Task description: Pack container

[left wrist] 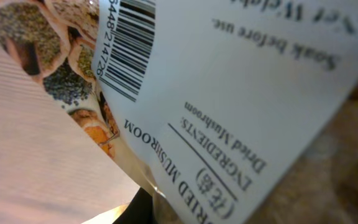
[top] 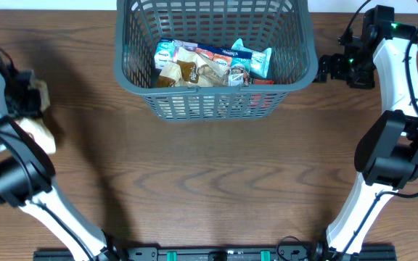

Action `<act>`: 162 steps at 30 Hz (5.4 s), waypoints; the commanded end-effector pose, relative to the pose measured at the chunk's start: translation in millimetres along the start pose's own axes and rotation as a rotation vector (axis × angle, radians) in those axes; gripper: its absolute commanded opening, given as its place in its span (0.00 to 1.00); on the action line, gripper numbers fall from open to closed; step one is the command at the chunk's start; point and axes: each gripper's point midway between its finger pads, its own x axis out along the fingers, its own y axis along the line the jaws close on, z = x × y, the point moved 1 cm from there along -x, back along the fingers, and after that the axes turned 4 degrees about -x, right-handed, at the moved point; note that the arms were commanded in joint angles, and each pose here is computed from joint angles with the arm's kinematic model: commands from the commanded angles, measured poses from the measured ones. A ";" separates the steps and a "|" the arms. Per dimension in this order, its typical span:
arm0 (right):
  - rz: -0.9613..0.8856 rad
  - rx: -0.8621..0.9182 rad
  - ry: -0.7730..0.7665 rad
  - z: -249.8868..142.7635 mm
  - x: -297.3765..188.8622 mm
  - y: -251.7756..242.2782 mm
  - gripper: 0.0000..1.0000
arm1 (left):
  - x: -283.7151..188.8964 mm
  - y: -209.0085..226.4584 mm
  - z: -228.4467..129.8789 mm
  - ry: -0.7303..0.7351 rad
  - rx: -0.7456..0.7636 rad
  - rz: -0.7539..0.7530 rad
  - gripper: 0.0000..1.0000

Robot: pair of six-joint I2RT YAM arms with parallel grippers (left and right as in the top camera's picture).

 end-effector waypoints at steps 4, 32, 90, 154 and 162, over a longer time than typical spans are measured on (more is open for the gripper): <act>-0.004 0.003 0.009 -0.4 4.5 3.2 0.99 | -147.9 -26.3 16.9 -0.371 -0.104 0.029 0.06; -0.002 -0.038 0.013 -1.4 4.3 3.1 0.99 | -351.0 -448.0 -33.0 -1.269 1.395 -0.195 0.06; -0.001 -0.080 0.017 -4.1 -0.9 4.3 0.99 | -266.9 -448.6 44.5 -1.053 0.892 -0.216 0.99; -0.077 -0.185 -0.417 -224.4 -103.3 80.3 0.99 | -149.5 -180.1 -183.9 -0.583 -0.021 -0.267 0.99; -0.079 -0.184 -0.390 -226.7 -98.3 79.4 0.99 | -142.2 -181.1 -182.3 -0.548 -0.021 -0.263 0.99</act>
